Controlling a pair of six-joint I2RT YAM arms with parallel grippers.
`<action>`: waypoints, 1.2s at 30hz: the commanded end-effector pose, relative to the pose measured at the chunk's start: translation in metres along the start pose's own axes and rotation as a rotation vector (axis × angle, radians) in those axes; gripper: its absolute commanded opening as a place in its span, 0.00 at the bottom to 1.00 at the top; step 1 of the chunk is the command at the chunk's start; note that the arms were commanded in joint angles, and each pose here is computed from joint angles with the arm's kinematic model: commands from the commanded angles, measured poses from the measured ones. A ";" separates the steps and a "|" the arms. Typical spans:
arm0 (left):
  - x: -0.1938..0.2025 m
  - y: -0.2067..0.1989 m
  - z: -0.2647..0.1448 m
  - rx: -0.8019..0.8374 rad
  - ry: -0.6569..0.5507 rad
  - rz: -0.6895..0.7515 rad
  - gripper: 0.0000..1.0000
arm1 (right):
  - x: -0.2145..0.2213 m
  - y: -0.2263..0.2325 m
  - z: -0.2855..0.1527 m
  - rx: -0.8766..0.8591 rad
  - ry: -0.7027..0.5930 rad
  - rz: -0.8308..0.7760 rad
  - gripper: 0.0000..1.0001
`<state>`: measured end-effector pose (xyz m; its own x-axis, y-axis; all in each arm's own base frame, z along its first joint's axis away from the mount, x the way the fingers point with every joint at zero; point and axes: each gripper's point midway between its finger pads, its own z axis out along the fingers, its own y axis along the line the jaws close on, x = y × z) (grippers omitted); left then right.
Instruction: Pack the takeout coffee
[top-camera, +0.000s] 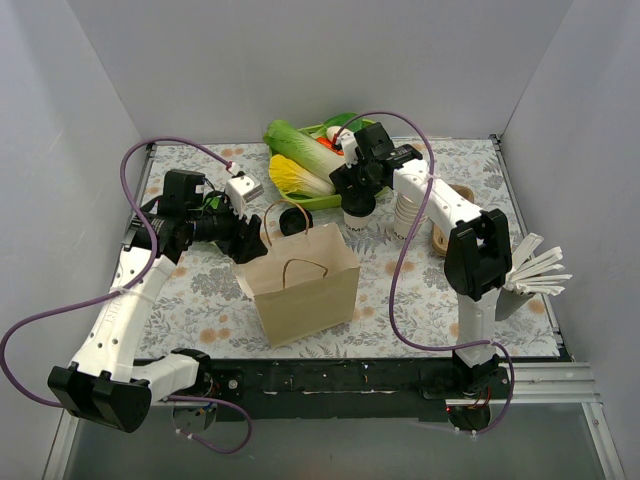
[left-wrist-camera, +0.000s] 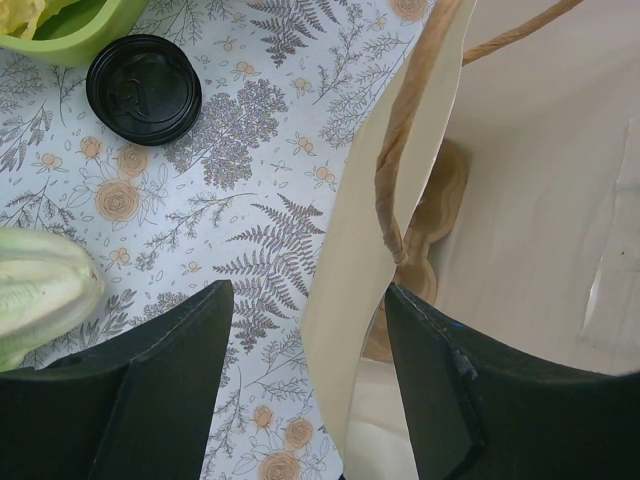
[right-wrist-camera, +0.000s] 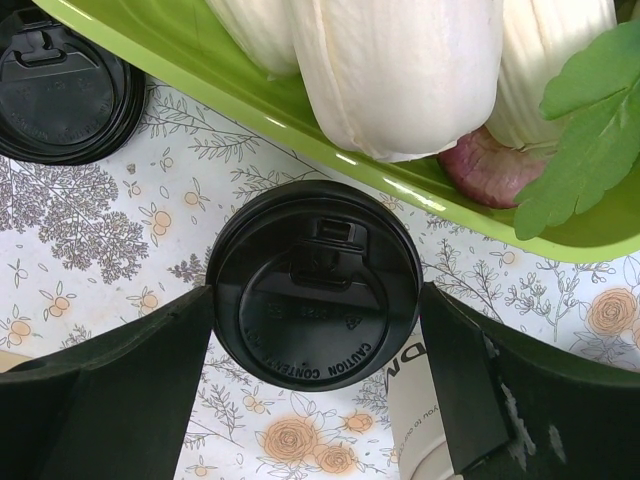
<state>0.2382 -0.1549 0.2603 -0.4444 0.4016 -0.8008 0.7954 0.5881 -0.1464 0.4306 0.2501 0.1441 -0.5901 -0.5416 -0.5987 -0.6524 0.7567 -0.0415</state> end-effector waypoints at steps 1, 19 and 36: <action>-0.003 0.001 -0.004 -0.015 -0.012 0.008 0.62 | -0.001 0.002 0.004 -0.001 -0.004 0.008 0.90; -0.001 0.002 -0.003 -0.015 -0.004 0.004 0.63 | 0.016 0.004 0.014 -0.010 0.048 -0.001 0.88; -0.060 -0.020 -0.018 0.099 -0.148 0.012 0.65 | -0.003 0.011 -0.039 -0.071 -0.020 -0.105 0.61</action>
<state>0.2413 -0.1624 0.2764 -0.4423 0.3721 -0.8160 0.8013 0.5726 -0.1732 0.4237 0.2502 0.1405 -0.5490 -0.5985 -0.5834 -0.7104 0.7019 -0.0516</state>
